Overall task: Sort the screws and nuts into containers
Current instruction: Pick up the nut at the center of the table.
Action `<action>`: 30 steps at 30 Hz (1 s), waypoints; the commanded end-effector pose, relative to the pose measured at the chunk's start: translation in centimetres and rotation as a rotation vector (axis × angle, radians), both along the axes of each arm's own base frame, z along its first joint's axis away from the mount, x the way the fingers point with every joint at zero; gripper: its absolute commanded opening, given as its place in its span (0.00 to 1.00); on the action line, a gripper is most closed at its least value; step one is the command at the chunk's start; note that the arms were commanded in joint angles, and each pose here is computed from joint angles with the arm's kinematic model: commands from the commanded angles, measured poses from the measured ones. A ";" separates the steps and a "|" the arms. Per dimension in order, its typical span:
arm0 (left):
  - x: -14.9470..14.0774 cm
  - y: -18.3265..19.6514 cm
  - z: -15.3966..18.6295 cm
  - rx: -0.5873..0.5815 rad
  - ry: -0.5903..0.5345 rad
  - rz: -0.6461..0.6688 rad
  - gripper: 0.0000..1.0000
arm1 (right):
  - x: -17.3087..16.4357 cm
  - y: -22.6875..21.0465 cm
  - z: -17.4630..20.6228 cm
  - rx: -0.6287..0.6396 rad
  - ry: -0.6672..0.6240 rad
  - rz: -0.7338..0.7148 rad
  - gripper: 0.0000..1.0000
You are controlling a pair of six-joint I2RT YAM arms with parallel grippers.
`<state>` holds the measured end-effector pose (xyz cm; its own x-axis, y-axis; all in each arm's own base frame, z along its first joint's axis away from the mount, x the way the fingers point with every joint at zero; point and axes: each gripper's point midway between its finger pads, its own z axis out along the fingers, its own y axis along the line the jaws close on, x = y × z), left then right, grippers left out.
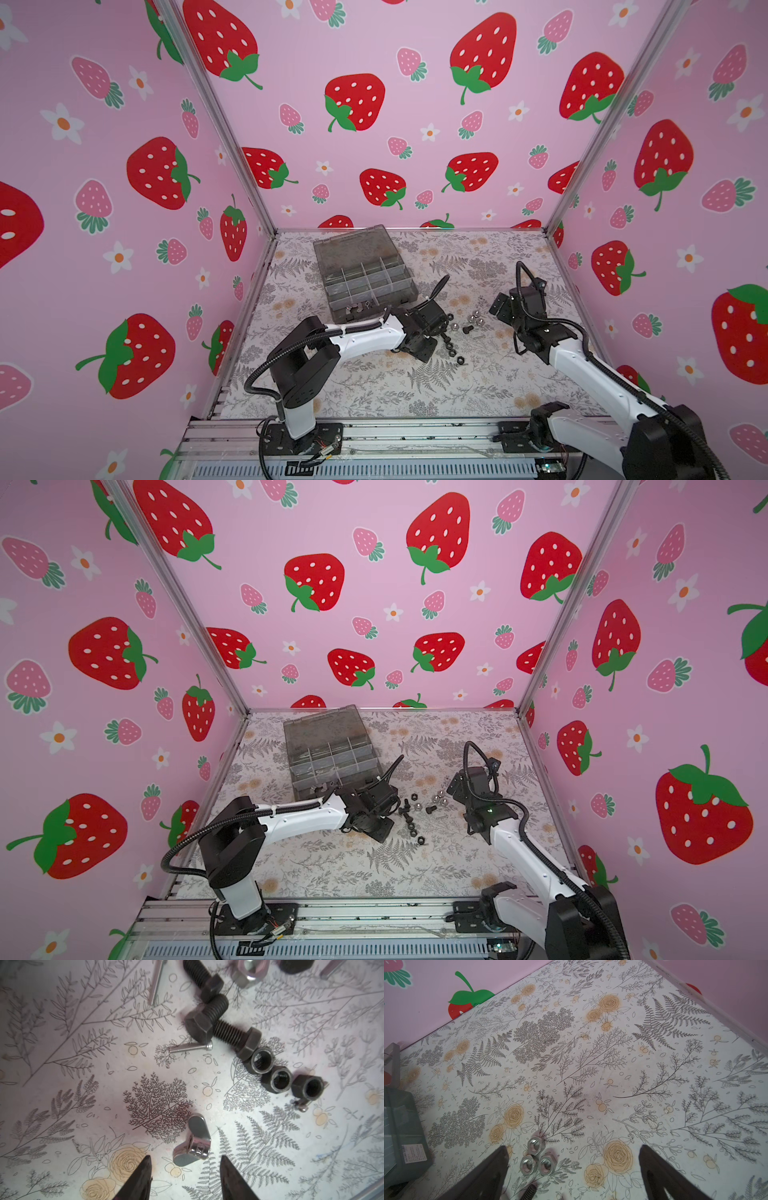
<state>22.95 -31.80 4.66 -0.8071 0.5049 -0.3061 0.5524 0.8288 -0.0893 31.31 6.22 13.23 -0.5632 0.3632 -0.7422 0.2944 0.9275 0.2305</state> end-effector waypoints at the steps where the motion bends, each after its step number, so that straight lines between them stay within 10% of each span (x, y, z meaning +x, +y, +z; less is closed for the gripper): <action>1: -0.4 0.3 -0.3 0.025 0.015 -0.020 0.53 | -0.4 -0.3 -0.6 -0.006 0.021 -0.024 1.00; 30: 0.1 -0.6 -3.8 0.091 0.052 -0.041 0.46 | -0.4 -0.5 -0.6 -0.021 0.029 -0.026 1.00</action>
<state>23.09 -32.63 1.86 -0.7953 0.5517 -0.2514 0.5837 0.8088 -0.0715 31.05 5.90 12.88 -0.5707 0.3617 -0.7372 0.3098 0.9263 0.2146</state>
